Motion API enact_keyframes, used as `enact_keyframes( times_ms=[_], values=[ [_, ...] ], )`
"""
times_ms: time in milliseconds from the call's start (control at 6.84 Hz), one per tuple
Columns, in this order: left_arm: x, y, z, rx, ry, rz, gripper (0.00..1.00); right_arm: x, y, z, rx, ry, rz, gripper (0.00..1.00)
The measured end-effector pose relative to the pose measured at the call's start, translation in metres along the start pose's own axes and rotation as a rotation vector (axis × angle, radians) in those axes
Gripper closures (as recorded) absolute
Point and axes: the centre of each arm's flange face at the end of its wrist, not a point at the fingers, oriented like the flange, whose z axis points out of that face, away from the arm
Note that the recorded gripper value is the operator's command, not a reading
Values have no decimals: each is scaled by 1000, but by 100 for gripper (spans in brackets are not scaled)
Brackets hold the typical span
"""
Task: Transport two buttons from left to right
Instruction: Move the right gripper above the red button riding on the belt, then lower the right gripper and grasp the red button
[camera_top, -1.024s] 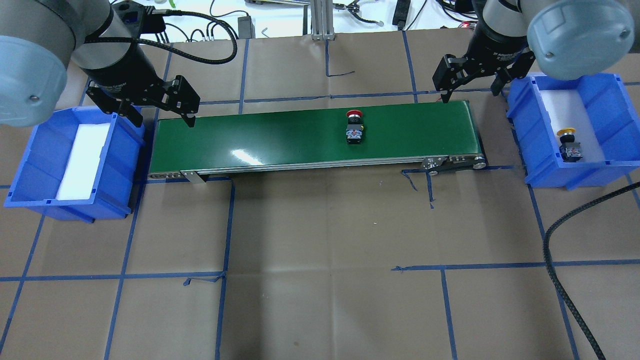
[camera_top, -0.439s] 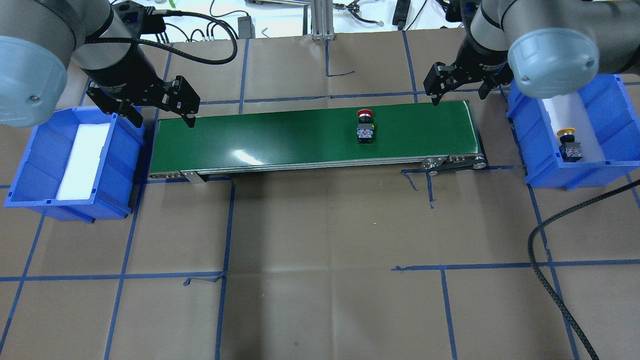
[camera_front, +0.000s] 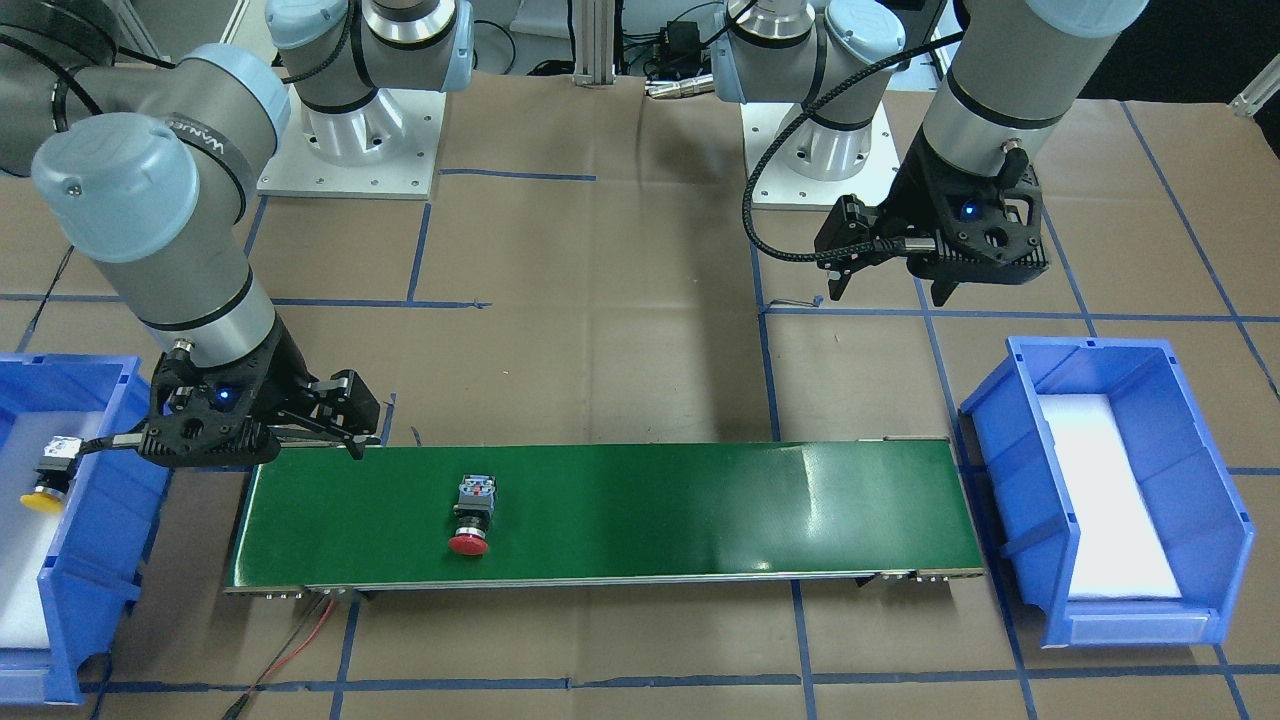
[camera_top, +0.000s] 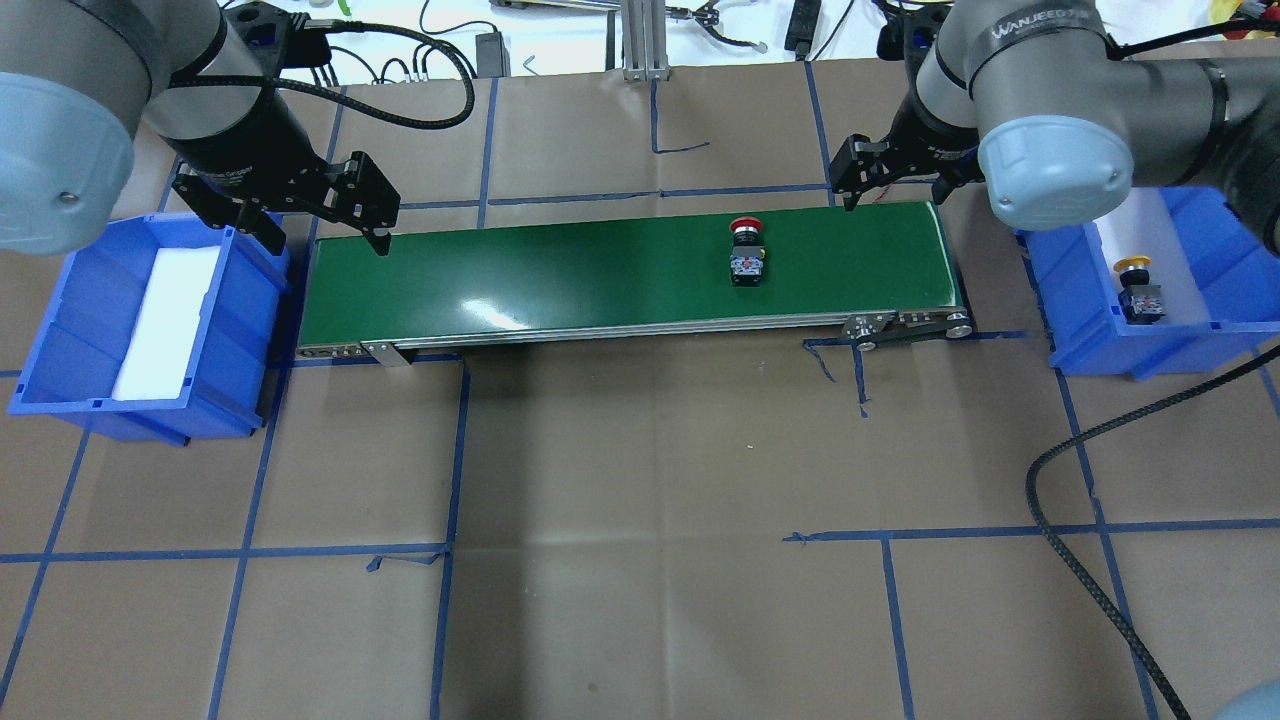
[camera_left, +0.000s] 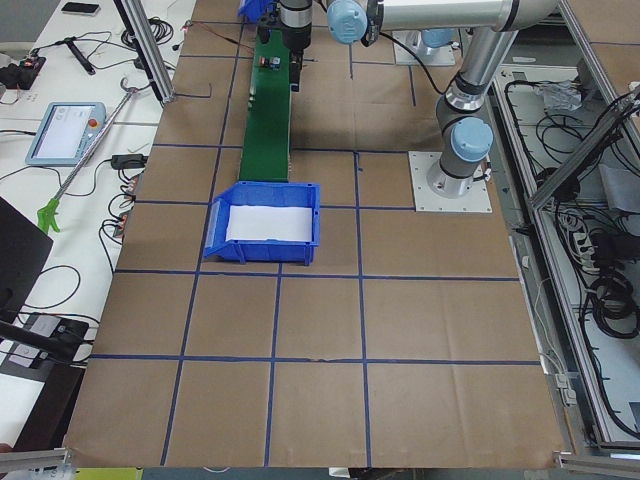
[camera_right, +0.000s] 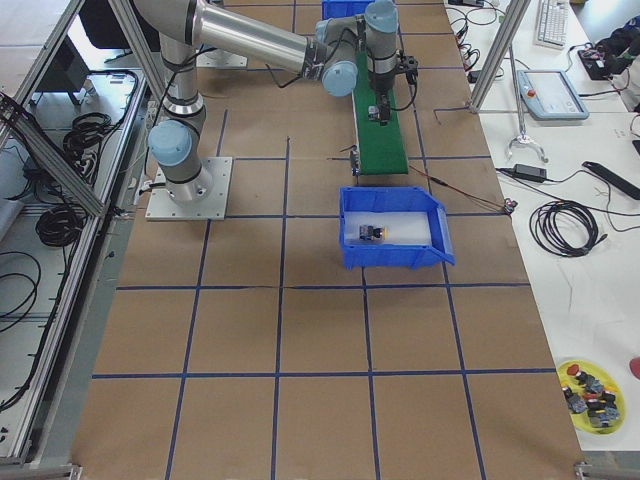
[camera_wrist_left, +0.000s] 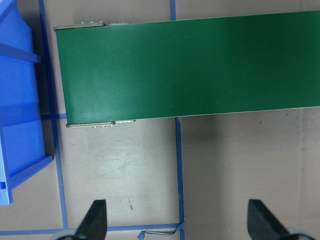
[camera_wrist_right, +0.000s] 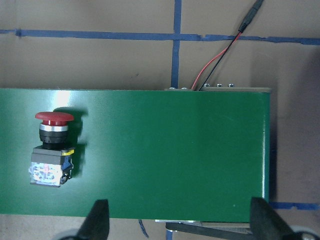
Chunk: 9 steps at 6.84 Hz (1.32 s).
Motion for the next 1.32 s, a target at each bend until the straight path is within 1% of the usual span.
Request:
enact_keyframes(
  times_ms=[146, 292, 439, 731, 1024, 1170, 1316],
  values=[
    [0, 0, 0, 0, 0, 1, 1, -6, -3, 11, -6, -31, 36, 0],
    [0, 0, 0, 0, 0, 0, 1, -16, -7, 23, -9, -54, 53, 0],
    [0, 0, 0, -1, 0, -1, 1, -29, -12, 35, -13, -60, 54, 0],
    [0, 0, 0, -2, 0, -1, 1, -45, -21, 54, -27, -56, 39, 0],
    [1, 0, 1, -3, 0, 0, 1, -49, -23, 76, -58, -53, 34, 1],
    [1, 0, 1, -3, 0, 0, 1, -49, -22, 87, -75, -52, 33, 4],
    [1, 0, 1, -3, 0, 0, 1, -48, -22, 98, -93, -52, 34, 17]
  ],
)
